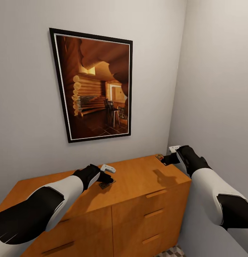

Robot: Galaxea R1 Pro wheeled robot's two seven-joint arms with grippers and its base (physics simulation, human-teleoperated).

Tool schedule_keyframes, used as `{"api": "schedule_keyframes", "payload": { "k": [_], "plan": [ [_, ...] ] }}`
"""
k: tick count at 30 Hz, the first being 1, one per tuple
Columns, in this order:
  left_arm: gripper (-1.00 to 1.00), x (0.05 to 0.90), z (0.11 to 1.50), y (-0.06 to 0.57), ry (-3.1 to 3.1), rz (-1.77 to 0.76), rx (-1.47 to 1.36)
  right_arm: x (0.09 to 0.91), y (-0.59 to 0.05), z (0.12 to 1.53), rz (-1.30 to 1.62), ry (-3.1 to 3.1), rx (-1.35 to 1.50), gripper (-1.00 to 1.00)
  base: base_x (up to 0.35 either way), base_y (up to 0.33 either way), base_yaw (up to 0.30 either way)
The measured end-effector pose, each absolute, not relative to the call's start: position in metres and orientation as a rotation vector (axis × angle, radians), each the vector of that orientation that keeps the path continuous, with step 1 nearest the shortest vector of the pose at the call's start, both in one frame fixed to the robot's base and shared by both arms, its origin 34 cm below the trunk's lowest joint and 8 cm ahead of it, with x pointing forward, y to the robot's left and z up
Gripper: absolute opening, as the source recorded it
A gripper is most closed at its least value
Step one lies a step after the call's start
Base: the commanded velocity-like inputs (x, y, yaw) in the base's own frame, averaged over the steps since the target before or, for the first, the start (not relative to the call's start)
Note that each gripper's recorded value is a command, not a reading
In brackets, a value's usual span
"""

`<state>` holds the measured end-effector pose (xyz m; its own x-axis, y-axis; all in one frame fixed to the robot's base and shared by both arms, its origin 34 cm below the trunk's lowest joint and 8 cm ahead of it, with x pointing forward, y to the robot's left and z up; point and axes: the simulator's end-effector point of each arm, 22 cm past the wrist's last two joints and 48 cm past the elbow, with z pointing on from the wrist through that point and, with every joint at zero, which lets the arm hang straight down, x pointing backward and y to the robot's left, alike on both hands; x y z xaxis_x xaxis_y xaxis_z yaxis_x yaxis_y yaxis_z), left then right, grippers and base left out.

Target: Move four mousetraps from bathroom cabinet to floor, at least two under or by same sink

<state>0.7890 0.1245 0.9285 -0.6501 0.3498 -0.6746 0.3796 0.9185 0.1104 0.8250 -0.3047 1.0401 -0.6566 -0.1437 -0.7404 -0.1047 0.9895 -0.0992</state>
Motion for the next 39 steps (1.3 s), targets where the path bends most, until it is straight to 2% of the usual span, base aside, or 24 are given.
{"api": "schedule_keyframes", "payload": {
  "k": [39],
  "plan": [
    [1.00,0.7902,0.9316,0.1183,2.319,-0.048,0.529,0.8250,-0.3047,1.0401,-0.059,2.293,-0.172,-1.00,0.000,0.000,0.000]
  ]
}}
